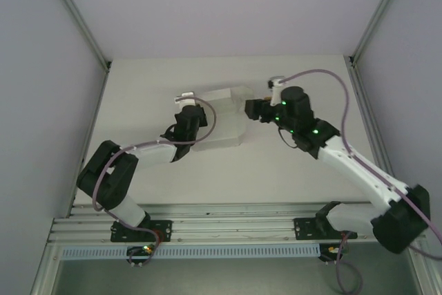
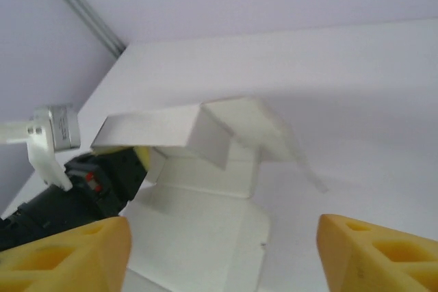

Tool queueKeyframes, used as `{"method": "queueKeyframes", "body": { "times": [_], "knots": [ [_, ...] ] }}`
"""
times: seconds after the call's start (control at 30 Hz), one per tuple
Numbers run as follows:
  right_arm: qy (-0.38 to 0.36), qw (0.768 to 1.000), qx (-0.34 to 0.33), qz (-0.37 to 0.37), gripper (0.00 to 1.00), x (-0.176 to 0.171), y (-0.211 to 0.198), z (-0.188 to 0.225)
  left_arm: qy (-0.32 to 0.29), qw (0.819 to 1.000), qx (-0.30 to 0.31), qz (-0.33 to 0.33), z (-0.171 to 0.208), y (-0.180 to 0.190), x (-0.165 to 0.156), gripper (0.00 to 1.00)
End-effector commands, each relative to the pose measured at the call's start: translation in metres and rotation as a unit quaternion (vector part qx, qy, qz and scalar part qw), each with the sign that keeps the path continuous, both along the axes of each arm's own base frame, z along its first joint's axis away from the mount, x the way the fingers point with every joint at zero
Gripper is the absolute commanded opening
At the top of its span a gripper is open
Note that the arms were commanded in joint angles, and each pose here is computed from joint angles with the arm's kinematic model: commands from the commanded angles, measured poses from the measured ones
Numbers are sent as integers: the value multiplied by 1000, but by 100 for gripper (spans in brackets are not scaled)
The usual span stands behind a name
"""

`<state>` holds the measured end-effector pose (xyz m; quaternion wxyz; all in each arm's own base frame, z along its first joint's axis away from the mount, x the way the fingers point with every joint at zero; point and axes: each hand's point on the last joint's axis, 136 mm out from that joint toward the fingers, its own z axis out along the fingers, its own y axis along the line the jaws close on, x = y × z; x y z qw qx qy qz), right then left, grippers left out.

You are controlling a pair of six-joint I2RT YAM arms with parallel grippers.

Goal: Assemble paper box

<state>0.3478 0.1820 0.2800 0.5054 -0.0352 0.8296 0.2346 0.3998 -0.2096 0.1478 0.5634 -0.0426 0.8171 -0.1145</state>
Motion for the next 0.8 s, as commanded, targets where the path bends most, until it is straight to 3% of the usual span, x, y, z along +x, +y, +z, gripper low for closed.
{"method": "queueKeyframes", "body": {
  "times": [0.0,0.07,0.17,0.37,0.57,0.77],
  "knots": [
    [32,999,-18,-38,85,-1,-41,-23,-27,999,-24,-32,21,-8,-2,0],
    [50,997,-12,-61,100,7,-63,-30,-25,998,-26,-41,22,-11,-3,0],
    [75,993,-17,-88,100,25,-86,-42,-25,998,-30,-54,24,-15,-4,0],
    [114,990,-61,-57,100,69,-87,-72,-32,996,-43,-67,29,-20,-6,0],
    [136,989,-32,52,100,97,-44,-89,-35,996,-47,-71,32,-22,-5,0],
    [131,980,-10,146,100,74,1,-91,-31,997,-44,-50,34,-19,1,0]
  ]
}}
